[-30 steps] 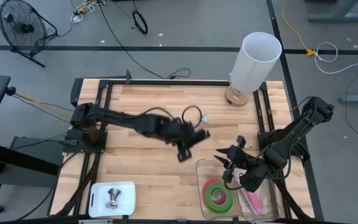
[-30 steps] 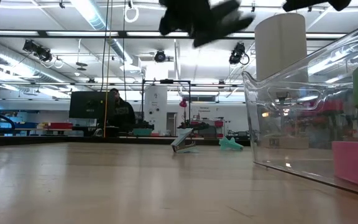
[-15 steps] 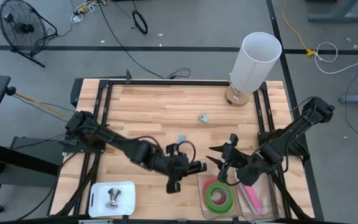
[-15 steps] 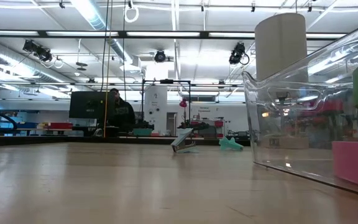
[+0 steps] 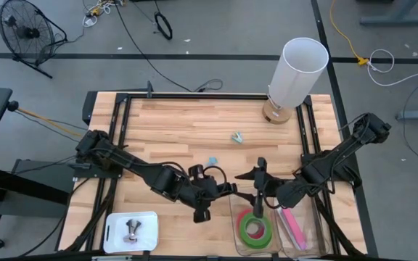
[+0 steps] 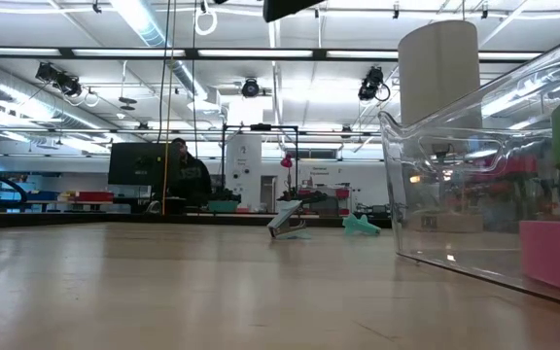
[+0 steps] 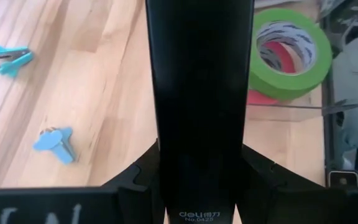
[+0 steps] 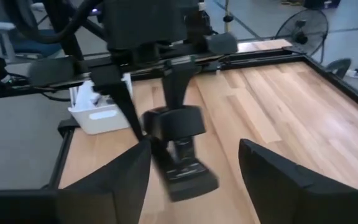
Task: Pick and place Stapler, Stapler remover, tape
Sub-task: Put the black stapler into the right transparent bin
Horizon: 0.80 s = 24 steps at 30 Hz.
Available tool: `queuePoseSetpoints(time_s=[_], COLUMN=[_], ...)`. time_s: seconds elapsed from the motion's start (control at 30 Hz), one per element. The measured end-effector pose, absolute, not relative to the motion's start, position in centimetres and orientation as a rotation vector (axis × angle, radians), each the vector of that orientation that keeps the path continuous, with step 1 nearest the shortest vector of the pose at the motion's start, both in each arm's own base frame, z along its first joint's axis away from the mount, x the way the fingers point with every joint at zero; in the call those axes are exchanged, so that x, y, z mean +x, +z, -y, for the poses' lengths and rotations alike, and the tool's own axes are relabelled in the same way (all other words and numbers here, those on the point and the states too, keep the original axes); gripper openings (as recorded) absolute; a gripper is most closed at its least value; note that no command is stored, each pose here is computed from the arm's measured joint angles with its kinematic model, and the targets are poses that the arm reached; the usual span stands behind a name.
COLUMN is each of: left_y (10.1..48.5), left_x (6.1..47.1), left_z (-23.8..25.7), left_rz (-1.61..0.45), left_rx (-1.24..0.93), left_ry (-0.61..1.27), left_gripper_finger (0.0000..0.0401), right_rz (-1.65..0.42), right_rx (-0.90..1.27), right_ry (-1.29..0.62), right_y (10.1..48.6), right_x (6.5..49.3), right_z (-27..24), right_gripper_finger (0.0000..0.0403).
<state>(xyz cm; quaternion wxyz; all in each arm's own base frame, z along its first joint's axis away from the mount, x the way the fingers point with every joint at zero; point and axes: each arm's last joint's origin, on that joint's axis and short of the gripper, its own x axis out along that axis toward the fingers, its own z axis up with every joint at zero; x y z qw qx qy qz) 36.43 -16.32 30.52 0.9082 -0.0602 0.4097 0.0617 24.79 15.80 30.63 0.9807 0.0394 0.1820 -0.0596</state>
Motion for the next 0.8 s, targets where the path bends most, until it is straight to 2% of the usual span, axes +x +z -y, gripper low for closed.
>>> queuePoseSetpoints(time_s=[0.47,0.73,0.8], left_y=[30.7,30.7,30.8], left_x=[36.6,36.7,36.8], left_z=[16.6,16.6,16.6], left_rz=[-0.818,-0.814,-0.798], left_rx=[-0.106,-0.100,-0.102], left_ry=[0.110,0.086,0.087], left_gripper_finger=[0.0137,0.0136,0.0119], right_rz=[-0.381,-0.337,-0.336], right_rx=[0.074,0.055,0.054], right_ry=[-0.097,0.006,0.025], right_y=[30.6,29.9,29.6], right_x=[25.4,27.7,28.2], right_z=[-15.0,-15.4,-15.5], right_gripper_finger=[0.0247,0.0252,0.0251])
